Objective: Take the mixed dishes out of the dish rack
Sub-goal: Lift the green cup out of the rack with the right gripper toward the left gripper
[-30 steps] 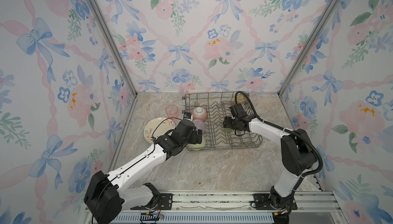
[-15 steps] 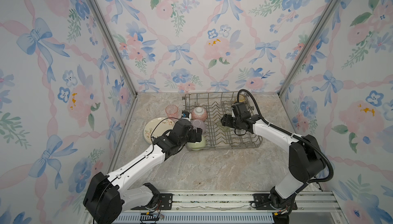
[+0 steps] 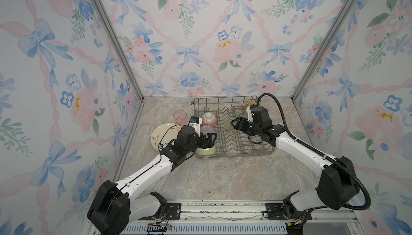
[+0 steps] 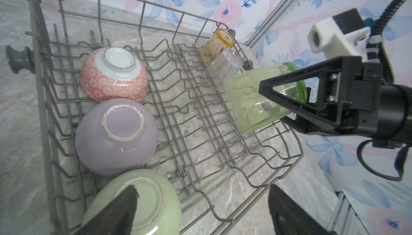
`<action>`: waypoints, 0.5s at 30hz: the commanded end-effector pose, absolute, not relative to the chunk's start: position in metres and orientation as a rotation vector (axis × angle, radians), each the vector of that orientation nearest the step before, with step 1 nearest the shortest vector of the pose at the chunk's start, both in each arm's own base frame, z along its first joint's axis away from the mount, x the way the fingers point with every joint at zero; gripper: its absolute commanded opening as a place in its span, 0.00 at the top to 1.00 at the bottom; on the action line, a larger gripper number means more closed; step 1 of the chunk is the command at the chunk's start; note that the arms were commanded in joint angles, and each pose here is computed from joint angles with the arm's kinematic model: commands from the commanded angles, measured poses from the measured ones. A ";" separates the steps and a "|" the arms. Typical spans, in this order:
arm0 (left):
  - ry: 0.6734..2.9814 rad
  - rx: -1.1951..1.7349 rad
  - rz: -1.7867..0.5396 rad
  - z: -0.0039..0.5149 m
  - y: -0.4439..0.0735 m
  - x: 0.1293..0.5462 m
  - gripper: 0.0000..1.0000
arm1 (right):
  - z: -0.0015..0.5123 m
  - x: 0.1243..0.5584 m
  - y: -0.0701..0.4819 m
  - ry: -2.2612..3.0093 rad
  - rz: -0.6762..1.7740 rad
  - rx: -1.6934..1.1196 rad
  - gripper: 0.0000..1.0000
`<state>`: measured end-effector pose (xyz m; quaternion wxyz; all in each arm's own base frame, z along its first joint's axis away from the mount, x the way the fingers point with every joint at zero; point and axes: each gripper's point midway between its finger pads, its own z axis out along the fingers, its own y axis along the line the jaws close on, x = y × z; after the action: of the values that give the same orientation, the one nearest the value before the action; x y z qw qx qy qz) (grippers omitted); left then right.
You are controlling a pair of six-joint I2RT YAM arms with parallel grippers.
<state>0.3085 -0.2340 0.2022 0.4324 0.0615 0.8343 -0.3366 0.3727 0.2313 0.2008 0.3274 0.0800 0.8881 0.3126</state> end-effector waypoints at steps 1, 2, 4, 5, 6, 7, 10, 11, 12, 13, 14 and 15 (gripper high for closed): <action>1.982 0.167 -0.967 0.224 -0.242 0.308 0.12 | 0.225 0.367 0.246 2.257 0.952 0.191 0.48; 1.979 0.171 -1.001 0.225 -0.245 0.308 0.13 | 0.228 0.366 0.249 2.245 0.979 0.188 0.48; 1.975 0.178 -1.087 0.229 -0.253 0.306 0.13 | 0.234 0.364 0.253 2.231 1.026 0.182 0.48; 1.962 0.189 -1.132 0.234 -0.257 0.304 0.14 | 0.237 0.363 0.256 2.225 1.052 0.175 0.48; 1.951 0.199 -1.167 0.237 -0.261 0.302 0.14 | 0.240 0.361 0.260 2.219 1.077 0.168 0.48; 1.933 0.206 -1.199 0.243 -0.264 0.300 0.15 | 0.242 0.360 0.263 2.212 1.103 0.165 0.48; 1.895 0.224 -1.248 0.255 -0.269 0.298 0.16 | 0.250 0.356 0.271 2.182 1.183 0.175 0.48; 1.888 0.230 -1.255 0.257 -0.269 0.298 0.17 | 0.253 0.355 0.273 2.169 1.207 0.175 0.48; 1.881 0.239 -1.268 0.260 -0.271 0.297 0.17 | 0.257 0.353 0.274 2.157 1.227 0.175 0.48; 1.873 0.245 -1.281 0.264 -0.273 0.296 0.17 | 0.260 0.351 0.277 2.147 1.248 0.170 0.48; 1.867 0.249 -1.290 0.266 -0.274 0.296 0.18 | 0.262 0.350 0.278 2.141 1.261 0.166 0.48; 1.856 0.252 -1.304 0.269 -0.275 0.295 0.18 | 0.266 0.347 0.281 2.133 1.274 0.155 0.48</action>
<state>0.2981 -0.2663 0.2484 0.4155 0.0851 0.7639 -0.4864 0.3562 0.2689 0.2333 0.3072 0.0754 0.8430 0.4351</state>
